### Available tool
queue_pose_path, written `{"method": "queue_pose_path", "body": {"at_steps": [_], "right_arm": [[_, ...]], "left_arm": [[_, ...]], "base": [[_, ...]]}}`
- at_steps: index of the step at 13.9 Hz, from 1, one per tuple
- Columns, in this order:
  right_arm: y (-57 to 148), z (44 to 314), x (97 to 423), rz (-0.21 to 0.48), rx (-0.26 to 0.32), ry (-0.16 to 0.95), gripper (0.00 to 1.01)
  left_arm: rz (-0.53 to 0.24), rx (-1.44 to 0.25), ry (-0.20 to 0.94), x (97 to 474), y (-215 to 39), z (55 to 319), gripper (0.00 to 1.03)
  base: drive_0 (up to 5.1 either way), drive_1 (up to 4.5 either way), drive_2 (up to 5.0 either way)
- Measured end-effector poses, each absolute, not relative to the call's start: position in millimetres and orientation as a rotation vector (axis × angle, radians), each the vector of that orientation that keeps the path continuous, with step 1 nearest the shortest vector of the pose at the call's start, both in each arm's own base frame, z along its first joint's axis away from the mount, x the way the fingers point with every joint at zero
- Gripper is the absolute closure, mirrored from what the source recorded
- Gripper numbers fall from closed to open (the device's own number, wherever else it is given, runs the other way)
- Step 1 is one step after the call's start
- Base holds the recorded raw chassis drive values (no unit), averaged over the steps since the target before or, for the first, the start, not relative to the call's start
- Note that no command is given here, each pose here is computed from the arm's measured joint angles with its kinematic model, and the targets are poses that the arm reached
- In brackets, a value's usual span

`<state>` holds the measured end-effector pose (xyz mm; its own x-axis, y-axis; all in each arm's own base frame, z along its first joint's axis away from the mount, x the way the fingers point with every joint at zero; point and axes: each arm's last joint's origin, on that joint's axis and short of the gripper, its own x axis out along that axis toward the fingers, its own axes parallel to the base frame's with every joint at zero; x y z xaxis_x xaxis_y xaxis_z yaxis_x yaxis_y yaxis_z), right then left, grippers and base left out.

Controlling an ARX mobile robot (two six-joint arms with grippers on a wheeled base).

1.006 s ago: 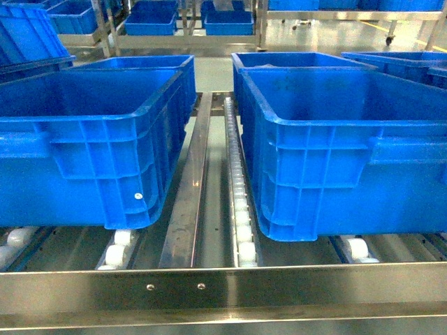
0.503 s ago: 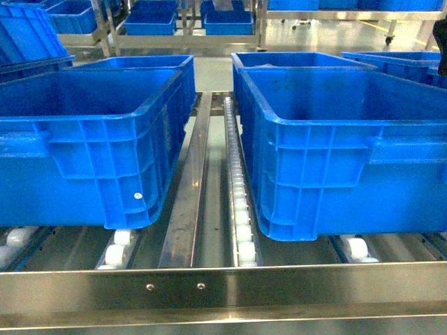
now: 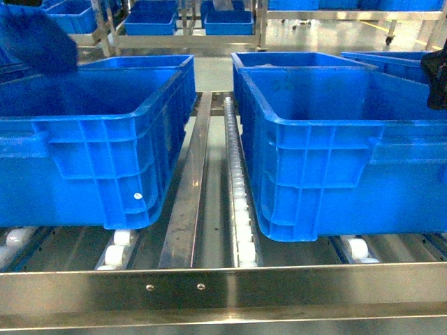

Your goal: Sort blue parts and orange caps into right shelf containers

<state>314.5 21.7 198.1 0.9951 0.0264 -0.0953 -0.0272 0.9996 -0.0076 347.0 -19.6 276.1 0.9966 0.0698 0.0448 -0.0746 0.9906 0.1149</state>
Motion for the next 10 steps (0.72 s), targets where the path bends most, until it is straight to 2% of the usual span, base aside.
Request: {"method": "queue_pose_path", "body": {"at_steps": [1, 2, 3, 4, 5, 8, 10], "right_arm": [[21.1, 195.7, 312.2, 0.024, 0.003, 0.093, 0.03], [21.0, 190.6, 310.4, 0.020, 0.003, 0.107, 0.03], [21.4, 187.4, 310.6, 0.017, 0.004, 0.086, 0.04], [19.8, 182.1, 301.5, 0.001, 0.006, 0.021, 0.17], [18.0, 176.5, 283.2, 0.000, 0.006, 0.015, 0.30], [11.0, 176.3, 248.0, -0.005, 0.007, -0.002, 0.63], [0.7, 168.7, 227.4, -0.001, 0.007, -0.021, 0.87]], "left_arm": [[0.044, 0.127, -0.102, 316.8, -18.8, 280.1, 0.09], [0.021, 0.114, -0.107, 287.9, -14.3, 275.0, 0.06], [-0.011, 0.071, -0.059, 267.2, -5.2, 257.5, 0.19], [0.008, 0.041, -0.007, 253.2, 0.6, 235.6, 0.31], [0.021, 0.022, 0.034, 241.5, 2.8, 218.1, 0.44], [-0.005, 0.007, -0.017, 213.4, -0.9, 212.4, 0.77], [0.003, 0.006, 0.014, 197.2, 0.3, 197.5, 1.01]], "base": [[0.0, 0.00, 0.0], [0.0, 0.00, 0.0], [0.0, 0.00, 0.0], [0.0, 0.00, 0.0], [0.0, 0.00, 0.0], [0.0, 0.00, 0.0], [0.0, 0.00, 0.0]]}}
